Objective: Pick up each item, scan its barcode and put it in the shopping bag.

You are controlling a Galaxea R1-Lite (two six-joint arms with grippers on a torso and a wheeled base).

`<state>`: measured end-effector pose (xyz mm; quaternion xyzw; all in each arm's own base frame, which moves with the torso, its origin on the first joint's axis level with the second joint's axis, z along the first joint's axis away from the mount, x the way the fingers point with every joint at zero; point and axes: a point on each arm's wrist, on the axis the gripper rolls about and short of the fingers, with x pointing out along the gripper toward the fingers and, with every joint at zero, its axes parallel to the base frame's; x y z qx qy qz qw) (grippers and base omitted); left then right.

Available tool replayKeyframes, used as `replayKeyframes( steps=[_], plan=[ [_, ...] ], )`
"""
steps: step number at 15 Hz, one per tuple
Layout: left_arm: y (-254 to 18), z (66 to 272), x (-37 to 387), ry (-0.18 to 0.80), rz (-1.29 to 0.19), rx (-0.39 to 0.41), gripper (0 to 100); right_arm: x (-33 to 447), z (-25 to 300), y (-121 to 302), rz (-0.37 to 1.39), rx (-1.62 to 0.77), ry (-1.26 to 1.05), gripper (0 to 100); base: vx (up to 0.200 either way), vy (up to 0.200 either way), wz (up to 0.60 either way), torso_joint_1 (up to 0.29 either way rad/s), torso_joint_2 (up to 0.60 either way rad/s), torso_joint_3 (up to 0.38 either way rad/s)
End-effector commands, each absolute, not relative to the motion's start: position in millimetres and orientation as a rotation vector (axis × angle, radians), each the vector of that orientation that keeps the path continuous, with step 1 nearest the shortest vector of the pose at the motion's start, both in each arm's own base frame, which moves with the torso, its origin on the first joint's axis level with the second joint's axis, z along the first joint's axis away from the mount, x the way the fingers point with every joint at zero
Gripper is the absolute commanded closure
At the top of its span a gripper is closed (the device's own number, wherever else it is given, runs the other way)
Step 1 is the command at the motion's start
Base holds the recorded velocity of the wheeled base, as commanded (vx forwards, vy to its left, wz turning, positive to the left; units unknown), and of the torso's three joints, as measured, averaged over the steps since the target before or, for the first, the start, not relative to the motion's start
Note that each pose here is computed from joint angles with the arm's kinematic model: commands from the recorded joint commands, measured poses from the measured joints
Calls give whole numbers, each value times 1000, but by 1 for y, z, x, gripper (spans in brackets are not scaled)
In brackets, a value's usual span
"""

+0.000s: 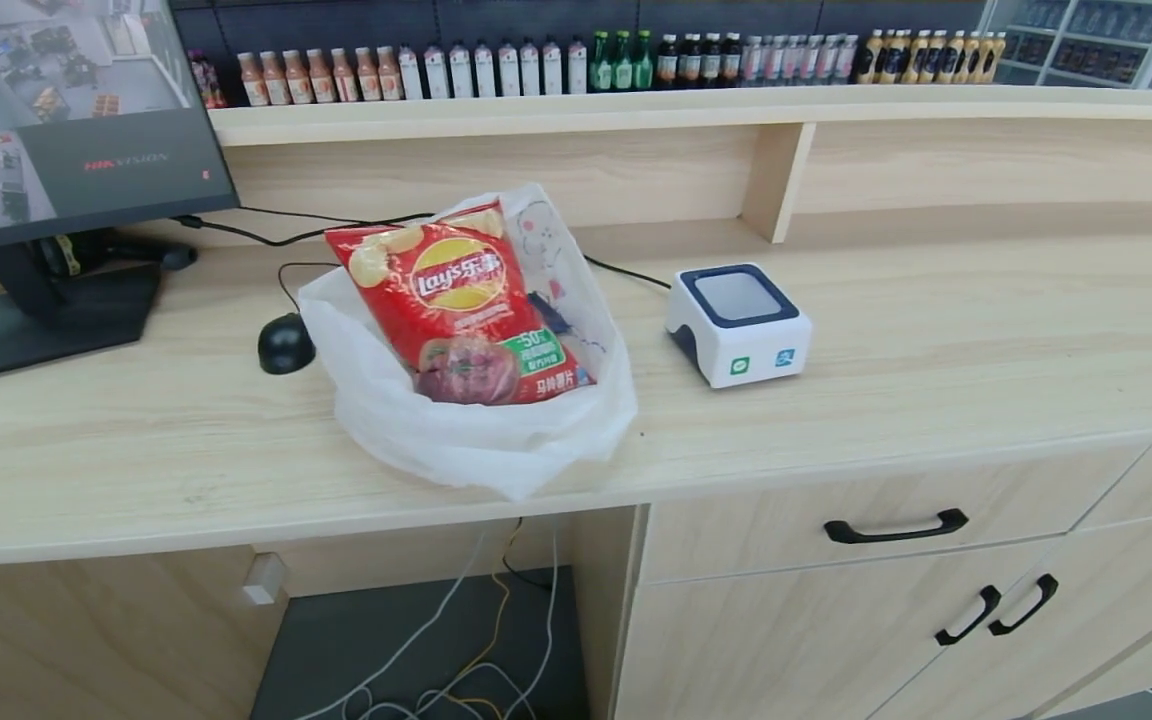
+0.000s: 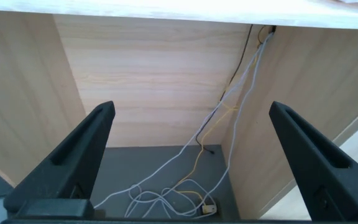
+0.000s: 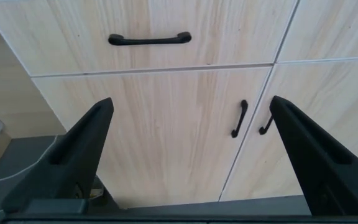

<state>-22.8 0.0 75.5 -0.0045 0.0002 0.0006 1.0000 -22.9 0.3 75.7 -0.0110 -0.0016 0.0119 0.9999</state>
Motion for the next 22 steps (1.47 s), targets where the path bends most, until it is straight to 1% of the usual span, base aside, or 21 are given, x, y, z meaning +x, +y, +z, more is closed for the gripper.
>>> replayKeyframes(
  steps=[1, 8, 22],
  plan=[
    [0, 75, -23, 2, 2, -9, 0, -23, 76, 0, 25, -20, -2, 0, 0, -200, 0, 2, 12, -7],
    [0, 75, -23, 0, 2, -5, 0, -23, 76, 0, 25, -21, -2, 0, 0, -200, 0, 2, 3, 4],
    [0, 75, -23, 0, 2, -5, 0, -23, 76, 0, 25, -20, -2, 0, 0, 0, 0, 0, 0, 0]
  ],
)
